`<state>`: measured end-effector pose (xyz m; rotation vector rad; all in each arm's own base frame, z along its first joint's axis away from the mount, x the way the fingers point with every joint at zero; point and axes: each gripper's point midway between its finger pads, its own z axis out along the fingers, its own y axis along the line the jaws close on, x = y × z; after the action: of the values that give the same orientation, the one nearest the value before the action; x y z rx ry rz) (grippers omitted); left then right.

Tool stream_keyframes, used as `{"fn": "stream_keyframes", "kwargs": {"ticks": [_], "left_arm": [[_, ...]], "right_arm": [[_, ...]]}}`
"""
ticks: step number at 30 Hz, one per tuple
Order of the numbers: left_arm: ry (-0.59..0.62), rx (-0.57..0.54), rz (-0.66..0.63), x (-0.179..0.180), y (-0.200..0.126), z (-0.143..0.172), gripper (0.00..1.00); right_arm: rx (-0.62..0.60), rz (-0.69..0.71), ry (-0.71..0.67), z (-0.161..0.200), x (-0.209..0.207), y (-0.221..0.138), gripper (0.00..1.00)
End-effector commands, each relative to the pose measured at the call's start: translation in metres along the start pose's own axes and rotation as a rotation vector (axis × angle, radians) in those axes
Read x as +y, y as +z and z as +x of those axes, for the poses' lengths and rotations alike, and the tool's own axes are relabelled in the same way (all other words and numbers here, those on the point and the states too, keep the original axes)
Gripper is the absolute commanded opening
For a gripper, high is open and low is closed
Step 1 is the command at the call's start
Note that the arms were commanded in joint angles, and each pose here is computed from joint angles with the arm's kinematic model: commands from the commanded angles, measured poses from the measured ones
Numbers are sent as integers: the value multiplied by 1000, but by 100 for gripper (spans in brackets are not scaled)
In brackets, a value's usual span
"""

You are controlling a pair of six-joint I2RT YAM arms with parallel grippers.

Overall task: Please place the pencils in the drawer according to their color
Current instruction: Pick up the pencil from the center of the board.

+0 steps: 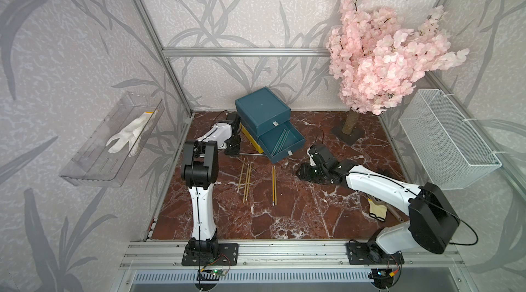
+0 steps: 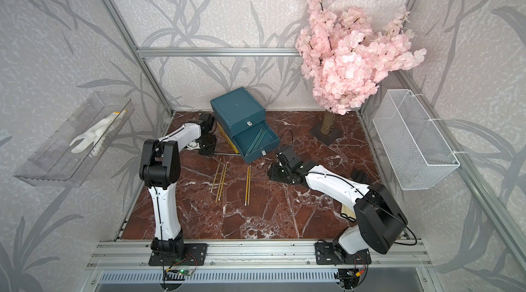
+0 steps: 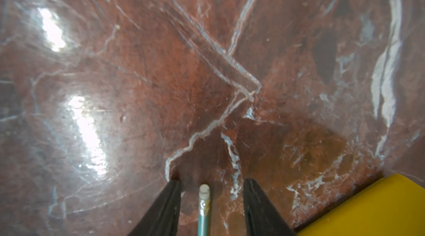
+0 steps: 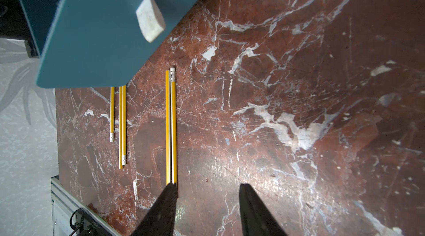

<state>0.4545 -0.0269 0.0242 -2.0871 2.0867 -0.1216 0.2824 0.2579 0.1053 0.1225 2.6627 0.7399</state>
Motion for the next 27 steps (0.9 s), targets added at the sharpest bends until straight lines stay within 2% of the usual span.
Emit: {"fn": "stream_keyframes", "kwargs": {"ticks": [1, 13, 27], "left_arm": [[9, -22, -88, 16, 7, -6, 48], [51, -1, -128, 8, 13, 10, 48], [89, -26, -219, 31, 24, 19, 41]], "right_arm": [[-7, 2, -6, -9, 4, -2, 48], [-16, -1, 6, -15, 5, 1, 47], [-42, 1, 33, -17, -4, -2, 47]]}}
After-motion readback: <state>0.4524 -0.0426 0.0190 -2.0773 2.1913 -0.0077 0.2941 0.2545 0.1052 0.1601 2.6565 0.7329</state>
